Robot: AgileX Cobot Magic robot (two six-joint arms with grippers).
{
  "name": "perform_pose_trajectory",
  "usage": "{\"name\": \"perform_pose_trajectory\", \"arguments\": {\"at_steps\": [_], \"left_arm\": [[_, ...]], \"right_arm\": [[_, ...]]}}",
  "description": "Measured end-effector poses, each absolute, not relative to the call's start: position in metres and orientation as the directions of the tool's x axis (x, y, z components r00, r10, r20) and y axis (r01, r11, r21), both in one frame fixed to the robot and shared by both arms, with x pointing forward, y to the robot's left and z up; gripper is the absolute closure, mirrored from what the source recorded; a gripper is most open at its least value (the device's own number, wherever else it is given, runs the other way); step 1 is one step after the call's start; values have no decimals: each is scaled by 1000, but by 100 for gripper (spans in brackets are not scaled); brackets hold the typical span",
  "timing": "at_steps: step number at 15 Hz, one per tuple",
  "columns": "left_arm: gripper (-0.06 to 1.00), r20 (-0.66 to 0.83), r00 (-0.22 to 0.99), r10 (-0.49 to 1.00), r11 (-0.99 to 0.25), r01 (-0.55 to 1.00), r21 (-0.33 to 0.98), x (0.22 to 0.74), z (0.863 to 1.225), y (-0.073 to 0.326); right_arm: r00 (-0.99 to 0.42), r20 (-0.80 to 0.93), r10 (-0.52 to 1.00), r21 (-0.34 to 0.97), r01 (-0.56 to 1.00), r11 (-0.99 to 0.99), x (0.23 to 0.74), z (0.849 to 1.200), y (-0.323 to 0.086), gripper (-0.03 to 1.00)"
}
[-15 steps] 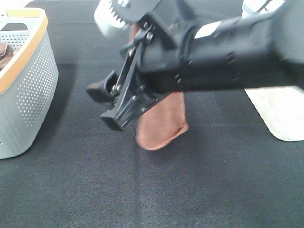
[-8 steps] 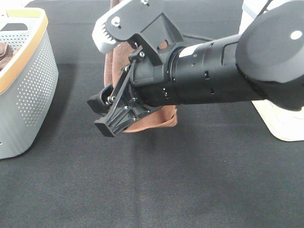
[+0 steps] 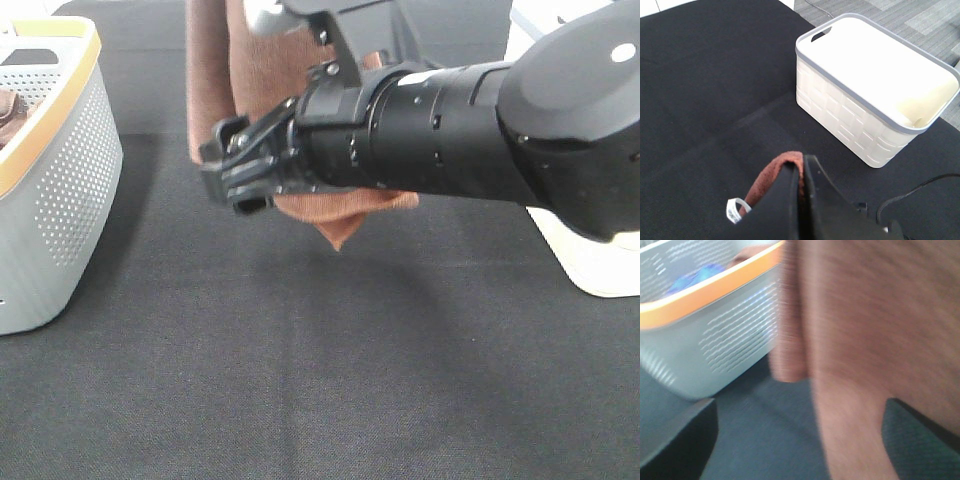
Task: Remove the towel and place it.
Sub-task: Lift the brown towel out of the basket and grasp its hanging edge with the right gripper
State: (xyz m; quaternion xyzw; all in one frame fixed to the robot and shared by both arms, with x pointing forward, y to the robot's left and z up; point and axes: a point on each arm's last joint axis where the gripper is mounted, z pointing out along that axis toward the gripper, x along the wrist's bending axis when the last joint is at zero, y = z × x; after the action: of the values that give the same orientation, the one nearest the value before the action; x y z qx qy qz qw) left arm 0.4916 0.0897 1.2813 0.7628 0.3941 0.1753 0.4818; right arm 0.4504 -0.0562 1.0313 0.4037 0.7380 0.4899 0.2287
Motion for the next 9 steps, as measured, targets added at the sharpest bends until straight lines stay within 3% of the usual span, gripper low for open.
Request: {"name": "perform_pose_trajectory", "arguments": {"at_steps": [9], "left_arm": [[94,-19,586,810,-313,460,831,492,1277,100]], "right_arm": [[-365,-71,928,896,387,220,461,1029,-78,10]]}}
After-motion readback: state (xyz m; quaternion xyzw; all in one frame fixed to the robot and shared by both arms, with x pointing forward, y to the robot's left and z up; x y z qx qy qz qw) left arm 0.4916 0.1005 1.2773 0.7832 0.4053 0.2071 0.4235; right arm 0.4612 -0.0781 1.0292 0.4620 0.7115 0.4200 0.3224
